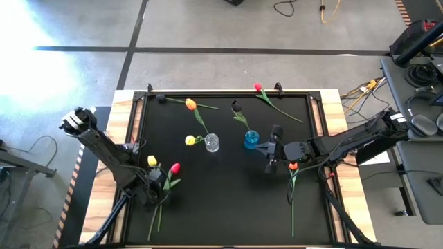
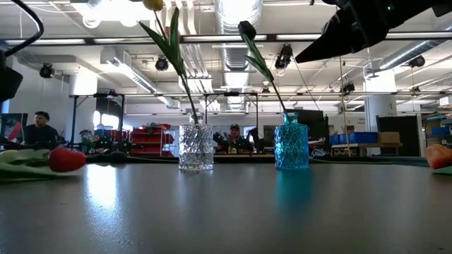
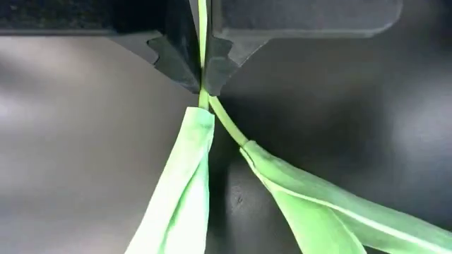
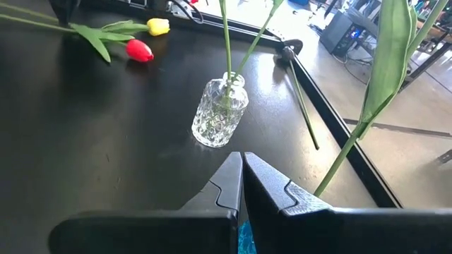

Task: Sort flowers into vase by color
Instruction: Put the bottom red flower into the blue vase

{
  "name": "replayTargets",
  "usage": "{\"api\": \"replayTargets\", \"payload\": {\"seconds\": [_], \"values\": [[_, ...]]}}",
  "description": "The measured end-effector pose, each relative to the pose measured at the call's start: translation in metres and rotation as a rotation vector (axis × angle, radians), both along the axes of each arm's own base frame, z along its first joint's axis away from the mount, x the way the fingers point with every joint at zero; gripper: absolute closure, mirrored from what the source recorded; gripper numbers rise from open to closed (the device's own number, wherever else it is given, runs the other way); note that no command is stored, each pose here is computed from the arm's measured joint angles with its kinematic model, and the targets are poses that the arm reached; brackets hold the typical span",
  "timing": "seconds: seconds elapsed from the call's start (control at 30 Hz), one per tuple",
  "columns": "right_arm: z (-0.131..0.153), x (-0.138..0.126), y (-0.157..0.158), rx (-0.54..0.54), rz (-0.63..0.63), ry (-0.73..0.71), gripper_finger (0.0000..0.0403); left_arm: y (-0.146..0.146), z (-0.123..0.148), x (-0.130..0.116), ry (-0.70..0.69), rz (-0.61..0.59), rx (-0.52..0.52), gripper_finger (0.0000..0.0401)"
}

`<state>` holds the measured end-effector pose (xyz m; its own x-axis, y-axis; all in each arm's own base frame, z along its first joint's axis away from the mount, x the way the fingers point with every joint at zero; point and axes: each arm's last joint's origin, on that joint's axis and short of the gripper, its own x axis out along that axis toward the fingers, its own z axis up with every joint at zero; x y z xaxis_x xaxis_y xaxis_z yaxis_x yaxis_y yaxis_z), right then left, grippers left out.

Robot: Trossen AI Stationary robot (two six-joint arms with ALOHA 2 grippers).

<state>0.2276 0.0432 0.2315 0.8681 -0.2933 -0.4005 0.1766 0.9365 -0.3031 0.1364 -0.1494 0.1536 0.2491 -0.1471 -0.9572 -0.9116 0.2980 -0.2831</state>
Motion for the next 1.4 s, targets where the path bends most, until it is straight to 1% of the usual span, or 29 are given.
{"api": "replayTargets", "payload": {"seconds": [0.13, 0.2, 0.27, 0.37, 0.5, 0.6, 0.7, 0.77, 0.83, 0.93, 1.0, 1.07, 1.13, 1.2, 1.3, 1.4], "values": [[0.000, 0.000, 0.000, 0.000, 0.000, 0.002, 0.0394, 0.003, 0.020, -0.003, 0.018, -0.015, 0.040, 0.0400], [-0.001, 0.000, 0.000, 0.000, 0.000, 0.002, 0.0394, 0.005, 0.034, -0.003, -0.005, -0.018, 0.080, 0.0400], [-0.002, -0.001, 0.000, -0.002, -0.001, 0.005, 0.0394, 0.009, 0.047, -0.005, -0.056, -0.020, 0.134, 0.0401], [-0.004, -0.001, 0.000, -0.003, -0.001, 0.012, 0.0394, 0.014, 0.065, -0.008, -0.202, -0.015, 0.235, 0.0401], [-0.009, -0.003, -0.001, -0.003, -0.004, 0.020, 0.0394, 0.027, 0.083, -0.014, -0.467, -0.022, 0.427, 0.0401], [-0.009, -0.003, -0.001, 0.013, -0.010, 0.011, 0.0394, 0.033, 0.092, -0.016, -0.603, -0.100, 0.599, 0.0401], [-0.008, -0.002, -0.001, 0.038, -0.015, -0.010, 0.0394, 0.033, 0.100, -0.013, -0.684, -0.215, 0.737, 0.0401], [-0.005, 0.000, 0.000, 0.064, 0.008, -0.050, 0.0394, 0.029, 0.105, -0.009, -0.735, -0.284, 0.826, 0.0401], [0.000, 0.002, 0.002, 0.105, 0.062, -0.101, 0.0394, 0.025, 0.110, -0.005, -0.771, -0.344, 0.889, 0.0401], [0.009, 0.006, 0.007, 0.179, 0.202, -0.184, 0.0392, 0.018, 0.113, 0.001, -0.811, -0.400, 0.962, 0.0401], [0.014, 0.008, 0.010, 0.217, 0.254, -0.243, 0.0386, 0.014, 0.113, 0.004, -0.824, -0.432, 0.993, 0.0401], [0.015, 0.010, 0.011, 0.228, 0.260, -0.271, 0.0376, 0.010, 0.110, 0.009, -0.832, -0.462, 1.007, 0.0401], [0.014, 0.013, 0.011, 0.231, 0.259, -0.276, 0.0363, 0.007, 0.105, 0.013, -0.848, -0.500, 1.002, 0.0401], [0.010, 0.016, 0.012, 0.245, 0.254, -0.269, 0.0347, 0.005, 0.097, 0.019, -0.885, -0.540, 0.972, 0.0401], [0.004, 0.021, 0.014, 0.265, 0.244, -0.241, 0.0324, 0.003, 0.084, 0.030, -0.995, -0.611, 0.903, 0.0401], [0.000, 0.026, 0.015, 0.271, 0.239, -0.224, 0.0304, 0.009, 0.072, 0.041, -1.141, -0.633, 0.866, 0.0401]]}}
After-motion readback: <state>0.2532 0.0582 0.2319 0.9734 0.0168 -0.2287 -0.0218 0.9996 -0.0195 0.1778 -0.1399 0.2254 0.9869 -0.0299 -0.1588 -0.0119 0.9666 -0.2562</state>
